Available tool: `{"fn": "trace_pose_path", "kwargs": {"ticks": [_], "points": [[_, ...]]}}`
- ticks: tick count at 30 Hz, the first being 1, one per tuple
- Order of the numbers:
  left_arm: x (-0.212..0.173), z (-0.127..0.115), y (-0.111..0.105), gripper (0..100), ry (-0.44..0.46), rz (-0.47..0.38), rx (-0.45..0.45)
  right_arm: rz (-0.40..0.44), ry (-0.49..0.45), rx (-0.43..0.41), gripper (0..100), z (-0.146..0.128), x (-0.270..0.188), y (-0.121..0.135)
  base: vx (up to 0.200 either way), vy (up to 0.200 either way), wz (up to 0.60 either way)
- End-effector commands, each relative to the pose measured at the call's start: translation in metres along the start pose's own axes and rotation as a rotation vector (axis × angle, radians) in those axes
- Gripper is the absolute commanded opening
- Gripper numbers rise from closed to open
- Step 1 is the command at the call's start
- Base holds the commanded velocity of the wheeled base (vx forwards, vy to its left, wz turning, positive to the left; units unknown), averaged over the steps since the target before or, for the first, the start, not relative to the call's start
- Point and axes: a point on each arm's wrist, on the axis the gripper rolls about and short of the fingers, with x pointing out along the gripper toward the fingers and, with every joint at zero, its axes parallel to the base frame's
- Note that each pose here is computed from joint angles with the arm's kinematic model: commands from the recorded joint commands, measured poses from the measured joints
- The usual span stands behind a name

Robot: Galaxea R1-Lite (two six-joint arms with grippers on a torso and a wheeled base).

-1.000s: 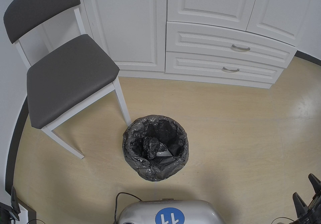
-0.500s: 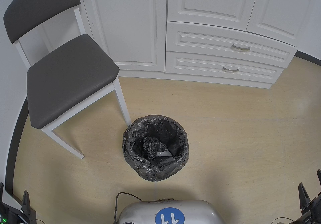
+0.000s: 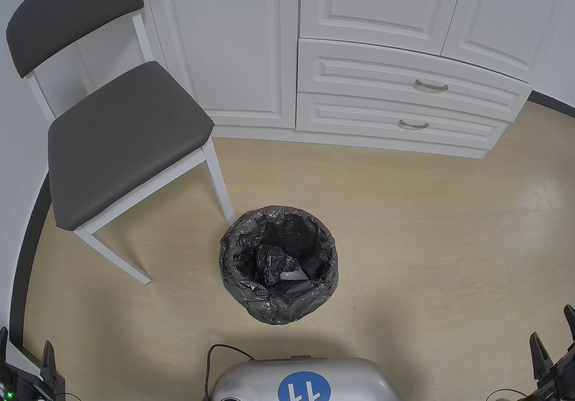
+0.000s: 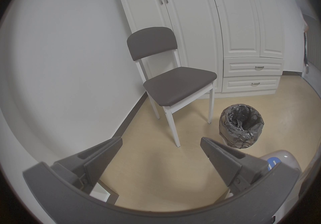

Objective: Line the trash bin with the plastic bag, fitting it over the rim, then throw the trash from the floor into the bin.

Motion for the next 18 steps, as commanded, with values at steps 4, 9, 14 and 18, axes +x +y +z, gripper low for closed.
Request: {"fn": "trace_pose_path", "kwargs": {"ticks": [4, 9, 14, 18], "points": [[-0.0014, 0.0035, 0.0010, 100, -0.013, 0.012, -0.005, 0.012, -0.002, 0.005, 100, -0.0041, -0.0005, 0.0004, 0.000, 0.000, 0.00], [0.0000, 0.0000, 0.0002, 100, 0.000, 0.010, 0.005, 0.013, -0.002, 0.010, 100, -0.0041, -0.0005, 0.0004, 0.000, 0.000, 0.00], [0.0009, -0.0024, -0.0005, 100, 0.008, 0.003, -0.017, -0.051, -0.004, 0.005, 100, -0.0035, -0.0006, -0.0011, 0.000, 0.000, 0.00], [0.0008, -0.0033, -0.0013, 100, -0.015, -0.053, -0.054, -0.082, -0.001, -0.067, 100, -0.0038, -0.0006, -0.0018, 0.000, 0.000, 0.00]]}}
